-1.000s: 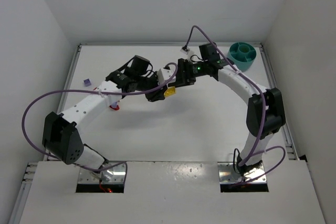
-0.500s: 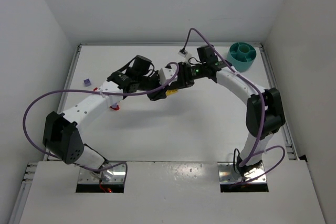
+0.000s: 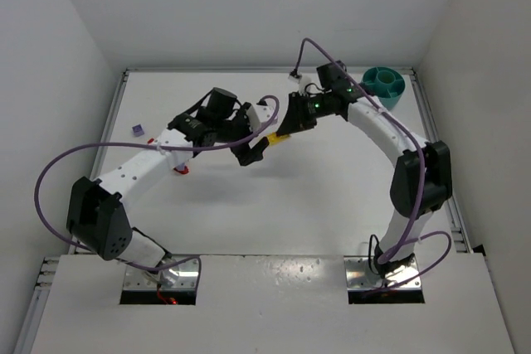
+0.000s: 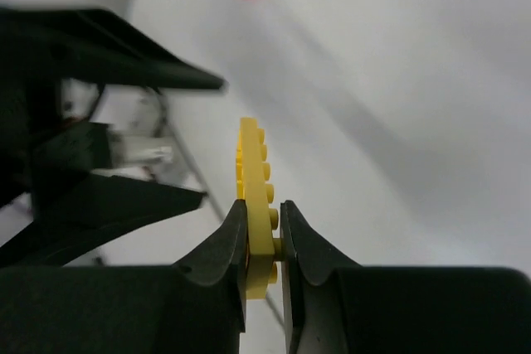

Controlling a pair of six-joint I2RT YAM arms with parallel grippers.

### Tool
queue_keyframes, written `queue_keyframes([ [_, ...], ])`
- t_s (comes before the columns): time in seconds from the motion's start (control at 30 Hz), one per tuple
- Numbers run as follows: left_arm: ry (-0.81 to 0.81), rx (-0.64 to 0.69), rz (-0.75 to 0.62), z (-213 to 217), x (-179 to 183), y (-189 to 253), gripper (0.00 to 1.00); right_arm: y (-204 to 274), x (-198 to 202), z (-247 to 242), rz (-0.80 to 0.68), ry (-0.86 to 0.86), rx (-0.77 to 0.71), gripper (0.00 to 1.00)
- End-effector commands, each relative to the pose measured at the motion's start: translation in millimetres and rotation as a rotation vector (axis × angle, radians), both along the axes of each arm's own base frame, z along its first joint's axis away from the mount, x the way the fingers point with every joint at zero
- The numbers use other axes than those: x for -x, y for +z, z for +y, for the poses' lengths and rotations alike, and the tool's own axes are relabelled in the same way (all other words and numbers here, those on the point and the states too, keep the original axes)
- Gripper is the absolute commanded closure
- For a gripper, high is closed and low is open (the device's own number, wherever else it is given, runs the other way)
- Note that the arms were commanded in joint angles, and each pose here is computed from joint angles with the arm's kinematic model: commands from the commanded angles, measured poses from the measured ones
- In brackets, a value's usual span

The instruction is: Sort the legos into containers by color

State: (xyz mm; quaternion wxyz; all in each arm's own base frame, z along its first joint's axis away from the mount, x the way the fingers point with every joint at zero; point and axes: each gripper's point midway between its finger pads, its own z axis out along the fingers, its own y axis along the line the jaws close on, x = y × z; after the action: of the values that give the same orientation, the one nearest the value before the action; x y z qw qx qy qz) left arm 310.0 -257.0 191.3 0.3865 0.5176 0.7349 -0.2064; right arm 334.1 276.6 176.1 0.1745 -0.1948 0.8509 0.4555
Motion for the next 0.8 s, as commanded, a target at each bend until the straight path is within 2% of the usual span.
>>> queue_keyframes([
  [0.0,0.097,0.027,-0.024,16.1,-8.1,12.2,0.12,25.1,-50.8,-52.3,-0.273,-0.092,0.225,1.00],
  [0.03,0.112,0.027,-0.024,21.0,-11.7,12.2,0.06,22.6,-50.9,-59.6,-0.271,-0.090,0.240,1.00],
  [0.07,0.120,0.037,-0.023,21.2,-10.6,15.6,0.01,25.1,-70.9,-75.5,-0.314,-0.139,0.313,1.00],
  [0.1,0.137,0.036,-0.023,26.6,-14.4,15.6,0.01,21.9,-78.4,-96.9,-0.302,-0.168,0.373,1.00],
  [0.13,0.161,0.041,-0.016,32.3,-18.3,15.6,0.01,35.6,-99.9,-116.6,-0.378,-0.213,0.450,1.00],
  [0.17,0.167,0.044,-0.010,32.2,-18.0,15.5,0.01,26.6,-116.1,-141.3,-0.367,-0.257,0.507,1.00],
  [0.2,0.181,0.044,-0.010,36.7,-21.0,15.5,0.01,41.0,-133.4,-157.1,-0.415,-0.302,0.543,1.00],
  [0.3,0.207,0.053,0.013,42.1,-25.0,12.4,0.01,44.3,-175.9,-227.0,-0.454,-0.422,0.732,1.00],
  [0.43,0.228,0.062,0.024,47.9,-28.1,7.4,0.01,31.0,-205.4,-297.9,-0.425,-0.475,0.902,1.00],
  [0.6,0.242,0.071,0.049,53.1,-30.6,-6.4,0.01,27.5,-222.9,-376.2,-0.433,-0.638,0.986,1.00],
  [0.77,0.271,0.088,0.046,62.2,-35.0,-7.4,0.01,33.4,-239.6,-407.8,-0.477,-0.733,0.998,1.00],
])
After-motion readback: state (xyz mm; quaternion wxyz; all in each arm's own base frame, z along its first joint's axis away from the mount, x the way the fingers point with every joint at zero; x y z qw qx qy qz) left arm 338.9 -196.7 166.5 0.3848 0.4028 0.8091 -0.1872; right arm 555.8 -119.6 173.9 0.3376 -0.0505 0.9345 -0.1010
